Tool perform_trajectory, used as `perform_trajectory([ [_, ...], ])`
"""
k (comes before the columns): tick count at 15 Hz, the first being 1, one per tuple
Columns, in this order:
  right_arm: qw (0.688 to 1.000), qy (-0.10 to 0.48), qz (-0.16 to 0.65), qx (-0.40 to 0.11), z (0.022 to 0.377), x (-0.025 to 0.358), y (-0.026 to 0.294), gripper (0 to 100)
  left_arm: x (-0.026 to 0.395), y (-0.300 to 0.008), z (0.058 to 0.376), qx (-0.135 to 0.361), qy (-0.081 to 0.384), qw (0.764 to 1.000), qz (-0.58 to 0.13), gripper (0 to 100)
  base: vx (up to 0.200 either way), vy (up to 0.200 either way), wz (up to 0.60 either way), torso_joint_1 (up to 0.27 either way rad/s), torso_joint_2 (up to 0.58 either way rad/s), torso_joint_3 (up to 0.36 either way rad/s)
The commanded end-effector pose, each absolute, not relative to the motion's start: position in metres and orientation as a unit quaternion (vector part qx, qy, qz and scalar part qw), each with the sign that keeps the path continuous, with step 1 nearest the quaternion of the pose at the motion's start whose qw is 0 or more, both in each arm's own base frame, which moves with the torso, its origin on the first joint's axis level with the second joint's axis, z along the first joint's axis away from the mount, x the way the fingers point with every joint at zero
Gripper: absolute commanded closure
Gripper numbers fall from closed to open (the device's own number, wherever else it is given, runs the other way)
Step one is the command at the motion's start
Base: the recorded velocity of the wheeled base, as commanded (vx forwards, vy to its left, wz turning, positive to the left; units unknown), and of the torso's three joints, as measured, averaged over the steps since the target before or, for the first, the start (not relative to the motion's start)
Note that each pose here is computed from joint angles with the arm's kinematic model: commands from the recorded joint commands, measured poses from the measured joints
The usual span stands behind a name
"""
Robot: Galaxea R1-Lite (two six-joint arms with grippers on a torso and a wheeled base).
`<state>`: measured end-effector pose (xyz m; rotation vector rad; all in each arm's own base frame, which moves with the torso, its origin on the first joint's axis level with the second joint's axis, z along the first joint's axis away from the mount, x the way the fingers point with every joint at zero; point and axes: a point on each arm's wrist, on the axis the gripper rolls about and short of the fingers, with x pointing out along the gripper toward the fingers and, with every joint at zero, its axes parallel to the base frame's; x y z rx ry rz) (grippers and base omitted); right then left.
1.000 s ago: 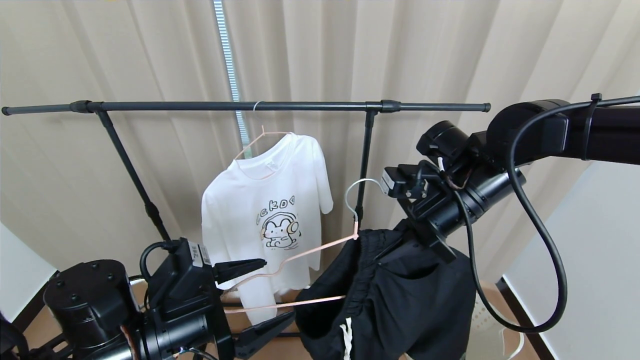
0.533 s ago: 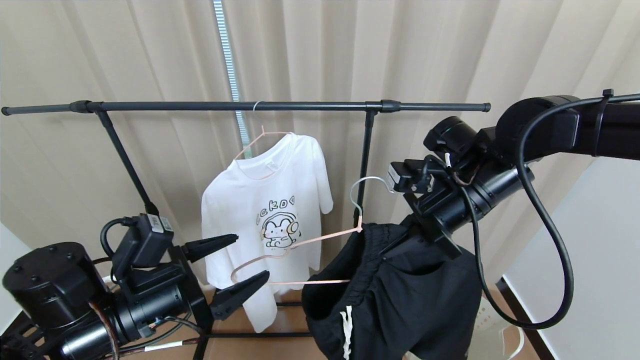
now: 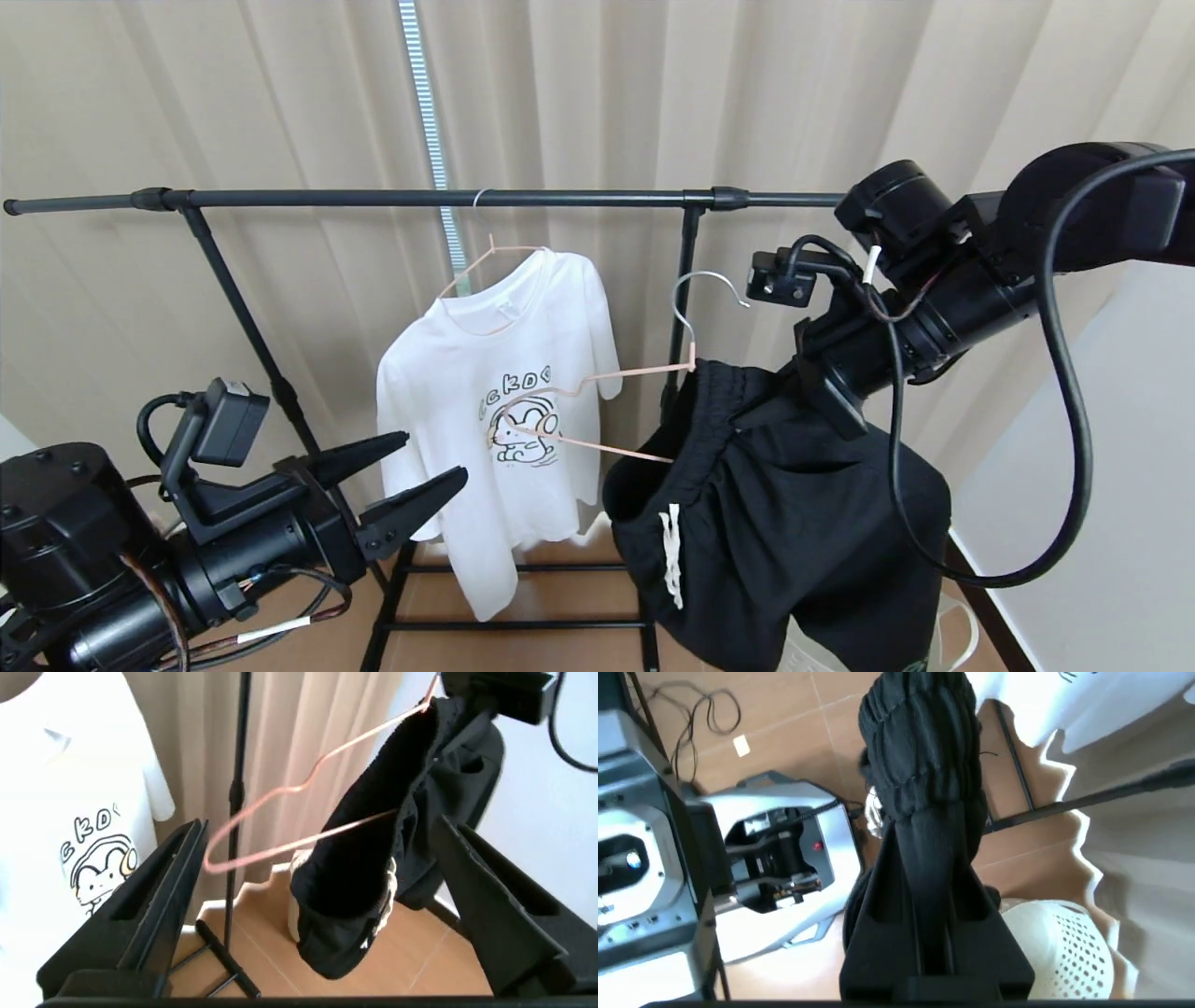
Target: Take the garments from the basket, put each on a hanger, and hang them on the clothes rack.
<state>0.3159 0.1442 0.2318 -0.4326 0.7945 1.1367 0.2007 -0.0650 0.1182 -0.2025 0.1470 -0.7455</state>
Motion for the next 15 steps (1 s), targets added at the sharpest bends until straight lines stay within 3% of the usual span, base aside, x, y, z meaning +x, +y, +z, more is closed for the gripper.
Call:
perform_trajectory([
  [1,0.769,0.334,0.509,-0.197,0.239,0.289,0.125,100,0.191,-0.069,0.102,-0.138,0.143,0.910,-0.363,0,0.000,0.000,0.00,0.000,0.00,0.000],
  [4,0.789,0.281,0.505,-0.206,0.218,0.265,0.115,100,0.195,-0.088,0.074,-0.182,0.238,0.891,-0.341,0,0.000,0.000,0.00,0.000,0.00,0.000],
  [6,0.797,0.259,0.503,-0.211,0.211,0.259,0.114,100,0.200,-0.108,0.058,-0.165,0.263,0.895,-0.321,0,0.000,0.000,0.00,0.000,0.00,0.000],
  [10,0.790,0.239,0.530,-0.195,0.217,0.246,0.111,100,0.212,-0.143,0.044,-0.146,0.270,0.892,-0.333,0,0.000,0.000,0.00,0.000,0.00,0.000],
  [15,0.780,0.225,0.556,-0.180,0.220,0.236,0.109,100,0.233,-0.158,0.048,-0.149,0.237,0.896,-0.345,0,0.000,0.000,0.00,0.000,0.00,0.000],
])
